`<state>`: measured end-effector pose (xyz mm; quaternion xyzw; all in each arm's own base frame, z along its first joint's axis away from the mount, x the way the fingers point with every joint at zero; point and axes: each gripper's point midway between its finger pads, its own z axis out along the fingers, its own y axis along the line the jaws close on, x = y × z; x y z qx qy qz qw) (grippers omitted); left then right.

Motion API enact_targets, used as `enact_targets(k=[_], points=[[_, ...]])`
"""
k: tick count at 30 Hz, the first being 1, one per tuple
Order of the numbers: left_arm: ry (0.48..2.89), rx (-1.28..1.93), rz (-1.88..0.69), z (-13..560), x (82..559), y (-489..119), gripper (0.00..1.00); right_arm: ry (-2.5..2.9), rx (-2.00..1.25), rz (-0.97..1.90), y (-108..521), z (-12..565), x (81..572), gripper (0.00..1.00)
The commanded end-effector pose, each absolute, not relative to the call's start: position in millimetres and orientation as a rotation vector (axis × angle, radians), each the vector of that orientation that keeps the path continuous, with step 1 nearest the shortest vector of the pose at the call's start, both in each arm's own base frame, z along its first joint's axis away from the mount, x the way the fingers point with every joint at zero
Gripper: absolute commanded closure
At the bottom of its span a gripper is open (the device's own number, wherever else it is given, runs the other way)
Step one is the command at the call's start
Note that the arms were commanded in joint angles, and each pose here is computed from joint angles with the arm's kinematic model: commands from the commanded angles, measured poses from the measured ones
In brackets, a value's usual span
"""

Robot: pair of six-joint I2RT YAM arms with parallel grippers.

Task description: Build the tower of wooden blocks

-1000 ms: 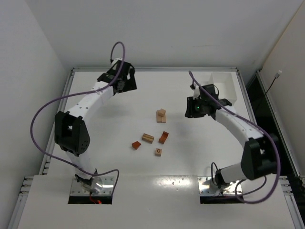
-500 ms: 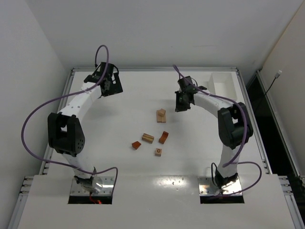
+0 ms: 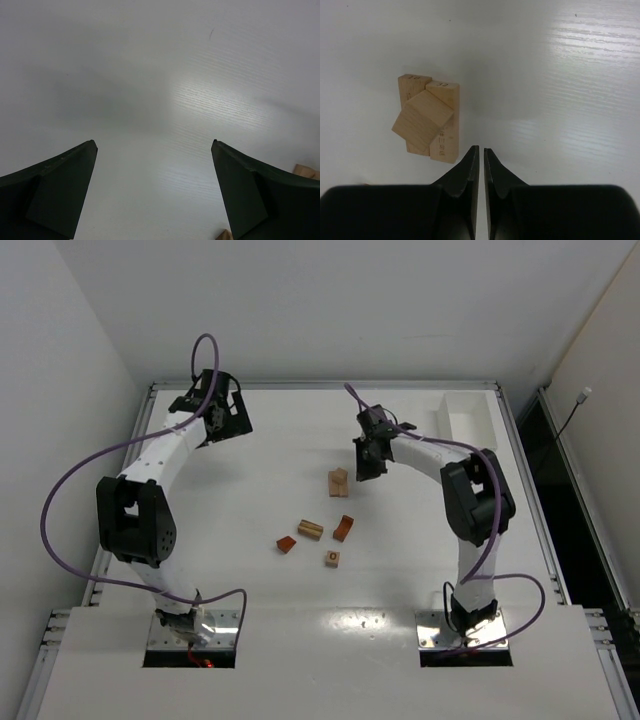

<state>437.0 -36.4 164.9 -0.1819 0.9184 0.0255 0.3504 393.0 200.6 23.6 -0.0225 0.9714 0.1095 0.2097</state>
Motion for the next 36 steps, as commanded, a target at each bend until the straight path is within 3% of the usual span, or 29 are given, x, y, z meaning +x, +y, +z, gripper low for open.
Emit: enact_targets(k=[1, 8, 13, 23, 36], points=[[2.357, -0.496, 0.044, 171, 439, -32, 0.02, 2.661, -0.052, 0.333, 211, 32, 409, 0.94], [2.360, -0.492, 0.033, 171, 439, -34, 0.02, 2.659, -0.052, 0.334, 215, 29, 417, 0.90], [2.369, -0.493, 0.037, 167, 440, -34, 0.02, 2.642, -0.071, 0.370, 226, 32, 423, 0.81], [2.381, -0.489, 0.030, 162, 442, -36, 0.02, 2.623, -0.063, 0.394, 232, 35, 432, 0.80], [2.396, -0.483, 0.012, 155, 445, -39, 0.02, 2.606, -0.079, 0.417, 241, 39, 435, 0.70]])
